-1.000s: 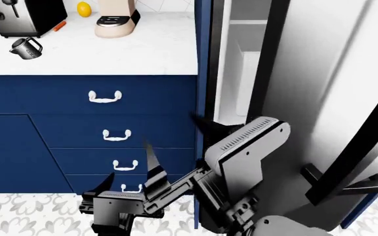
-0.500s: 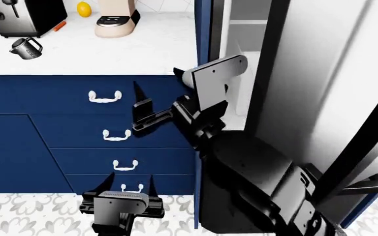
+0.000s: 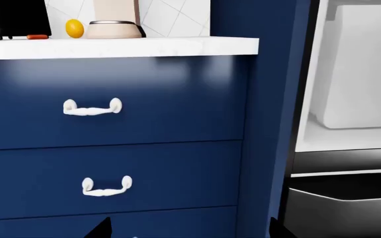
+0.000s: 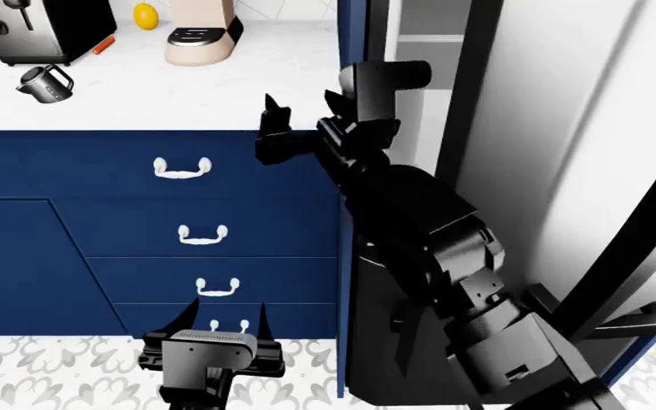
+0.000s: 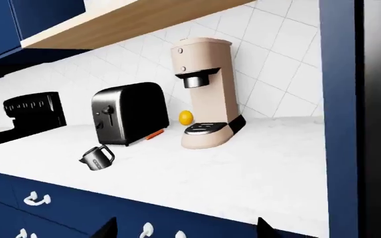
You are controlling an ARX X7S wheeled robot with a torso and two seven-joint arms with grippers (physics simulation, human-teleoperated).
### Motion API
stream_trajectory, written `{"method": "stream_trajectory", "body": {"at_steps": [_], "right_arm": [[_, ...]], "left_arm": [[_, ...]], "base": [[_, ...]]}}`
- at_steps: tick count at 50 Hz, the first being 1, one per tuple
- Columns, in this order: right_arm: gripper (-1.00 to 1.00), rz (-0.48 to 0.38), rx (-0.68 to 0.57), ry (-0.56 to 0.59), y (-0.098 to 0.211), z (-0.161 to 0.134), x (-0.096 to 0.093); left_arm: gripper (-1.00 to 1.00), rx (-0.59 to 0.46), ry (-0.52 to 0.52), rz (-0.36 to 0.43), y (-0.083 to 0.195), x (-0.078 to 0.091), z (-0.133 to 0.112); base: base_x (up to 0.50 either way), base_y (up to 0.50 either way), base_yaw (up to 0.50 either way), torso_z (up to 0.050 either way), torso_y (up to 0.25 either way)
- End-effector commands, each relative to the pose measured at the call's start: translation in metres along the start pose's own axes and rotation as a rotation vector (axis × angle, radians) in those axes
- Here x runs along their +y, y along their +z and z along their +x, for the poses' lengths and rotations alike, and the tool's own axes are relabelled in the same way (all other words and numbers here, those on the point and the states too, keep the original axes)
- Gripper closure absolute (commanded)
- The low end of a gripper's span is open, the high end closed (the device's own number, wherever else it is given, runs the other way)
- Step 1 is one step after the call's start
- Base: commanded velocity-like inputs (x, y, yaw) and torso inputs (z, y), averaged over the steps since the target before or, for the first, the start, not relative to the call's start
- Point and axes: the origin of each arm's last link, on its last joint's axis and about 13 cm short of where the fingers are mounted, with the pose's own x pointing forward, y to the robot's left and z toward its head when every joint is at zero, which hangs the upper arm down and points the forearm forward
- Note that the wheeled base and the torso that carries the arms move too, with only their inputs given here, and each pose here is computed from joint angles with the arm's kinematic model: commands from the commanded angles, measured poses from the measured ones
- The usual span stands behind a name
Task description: Open the fridge door
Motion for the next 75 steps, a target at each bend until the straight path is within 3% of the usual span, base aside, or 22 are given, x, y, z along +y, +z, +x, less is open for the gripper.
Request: {"method": "stream_trajectory", "body": {"at_steps": [1,16,26,33,42,52,64,75], "right_arm": [[-1.0,0.103,-0.058,-0.105,0.0,-0.004,-0.012],[-1.0,0.199,-0.139,-0.2,-0.017,-0.023,-0.017],[-1.0,0.216,-0.184,-0.268,-0.027,-0.034,-0.017],[-1.0,0.175,-0.235,-0.351,-0.034,-0.043,-0.012],[-1.0,0.199,-0.274,-0.432,-0.041,-0.068,-0.009],[-1.0,0.117,-0.341,-0.555,-0.047,-0.102,-0.001],[-1.0,0.096,-0.382,-0.712,-0.063,-0.133,-0.011],[-1.0,0.055,-0.405,-0.824,-0.087,-0.143,-0.015]], "left_arm": [[-1.0,0.002,-0.001,-0.003,0.0,-0.001,-0.001],[-1.0,0.002,-0.001,-0.008,-0.001,0.0,0.0],[-1.0,0.002,-0.003,-0.006,-0.001,0.0,0.001],[-1.0,0.002,-0.003,-0.007,0.0,0.0,0.002],[-1.0,0.001,-0.004,-0.013,0.0,0.0,0.0],[-1.0,0.0,-0.006,-0.015,0.0,0.0,-0.001],[-1.0,-0.001,-0.008,-0.018,0.0,0.001,-0.001],[-1.0,-0.002,-0.008,-0.02,0.0,0.001,-0.002]], "base": [[0.0,0.0,0.0,0.0,0.0],[0.0,0.0,0.0,0.0,0.0],[0.0,0.0,0.0,0.0,0.0],[0.0,0.0,0.0,0.0,0.0],[0.0,0.0,0.0,0.0,0.0],[0.0,0.0,0.0,0.0,0.0],[0.0,0.0,0.0,0.0,0.0],[0.0,0.0,0.0,0.0,0.0]]}}
